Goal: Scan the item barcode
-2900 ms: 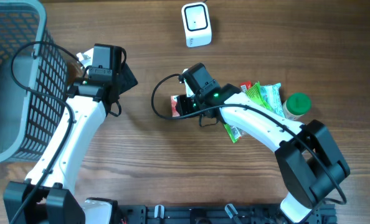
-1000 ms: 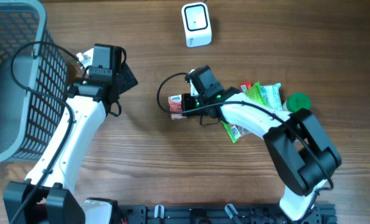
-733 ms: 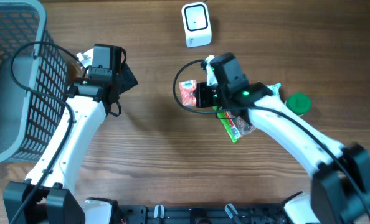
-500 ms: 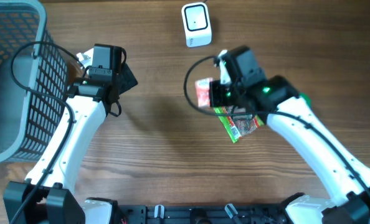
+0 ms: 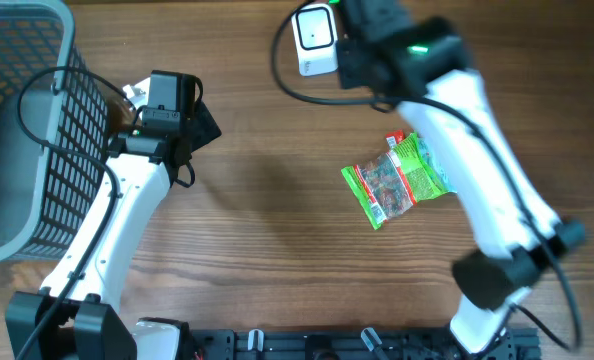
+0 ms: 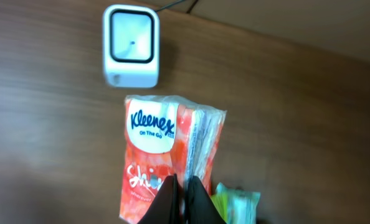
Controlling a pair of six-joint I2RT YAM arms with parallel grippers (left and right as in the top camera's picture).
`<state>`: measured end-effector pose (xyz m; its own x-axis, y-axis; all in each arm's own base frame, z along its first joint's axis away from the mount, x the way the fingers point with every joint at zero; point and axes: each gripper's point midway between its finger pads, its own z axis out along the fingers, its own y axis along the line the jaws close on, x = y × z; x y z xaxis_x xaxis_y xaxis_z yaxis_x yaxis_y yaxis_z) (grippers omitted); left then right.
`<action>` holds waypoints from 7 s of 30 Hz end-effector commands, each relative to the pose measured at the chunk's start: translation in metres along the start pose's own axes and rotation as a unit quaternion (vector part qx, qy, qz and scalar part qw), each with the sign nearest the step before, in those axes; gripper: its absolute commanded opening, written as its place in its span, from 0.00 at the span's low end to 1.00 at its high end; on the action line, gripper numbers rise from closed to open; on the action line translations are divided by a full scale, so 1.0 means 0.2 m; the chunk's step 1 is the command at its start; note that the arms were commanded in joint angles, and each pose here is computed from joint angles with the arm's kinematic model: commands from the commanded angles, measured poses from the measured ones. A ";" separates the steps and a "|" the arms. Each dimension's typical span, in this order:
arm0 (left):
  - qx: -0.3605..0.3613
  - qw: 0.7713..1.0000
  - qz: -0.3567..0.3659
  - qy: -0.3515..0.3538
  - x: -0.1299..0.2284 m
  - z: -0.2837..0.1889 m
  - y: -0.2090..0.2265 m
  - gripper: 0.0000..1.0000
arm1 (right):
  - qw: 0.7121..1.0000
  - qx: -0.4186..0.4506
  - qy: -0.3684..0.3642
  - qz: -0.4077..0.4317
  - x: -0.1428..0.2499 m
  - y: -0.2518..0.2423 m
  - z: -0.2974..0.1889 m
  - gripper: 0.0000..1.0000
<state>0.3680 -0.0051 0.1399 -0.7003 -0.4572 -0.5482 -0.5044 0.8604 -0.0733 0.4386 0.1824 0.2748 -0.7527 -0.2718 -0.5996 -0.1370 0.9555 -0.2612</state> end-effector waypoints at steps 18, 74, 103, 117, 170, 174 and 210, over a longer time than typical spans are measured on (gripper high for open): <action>-0.002 1.000 -0.001 0.001 0.00 0.01 0.01 1.00 | 0.897 0.278 -0.094 -0.331 -0.27 0.38 0.95 0.04; -0.002 1.000 0.000 0.002 0.00 0.01 0.01 1.00 | 0.968 -0.169 0.168 0.081 0.61 -0.15 0.22 1.00; -0.002 1.000 0.000 0.001 0.00 0.01 0.01 1.00 | 0.980 -0.162 0.023 0.118 0.29 -0.31 0.12 1.00; -0.002 1.000 -0.001 0.001 0.00 0.01 0.01 1.00 | 0.937 -0.158 -0.278 0.139 0.24 -0.64 -1.13 0.99; -0.002 1.000 -0.001 0.001 0.00 0.01 0.01 1.00 | 0.873 -0.135 -0.431 0.185 1.22 -0.41 -0.19 1.00; -0.002 1.000 -0.001 0.001 0.00 0.01 0.01 1.00 | 0.873 -0.135 -0.431 0.185 1.22 -0.41 -0.19 1.00; 0.261 0.879 -0.145 -0.371 -0.18 -1.57 0.49 1.00 | 0.873 -0.135 -0.431 0.185 1.22 -0.41 -0.19 1.00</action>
<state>0.2180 0.0178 0.4002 -0.0428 -0.5603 -0.8272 -0.2080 0.8148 -0.5411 0.2433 0.0418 0.1751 -0.0399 0.1776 -0.9833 -0.2105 0.9605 0.1820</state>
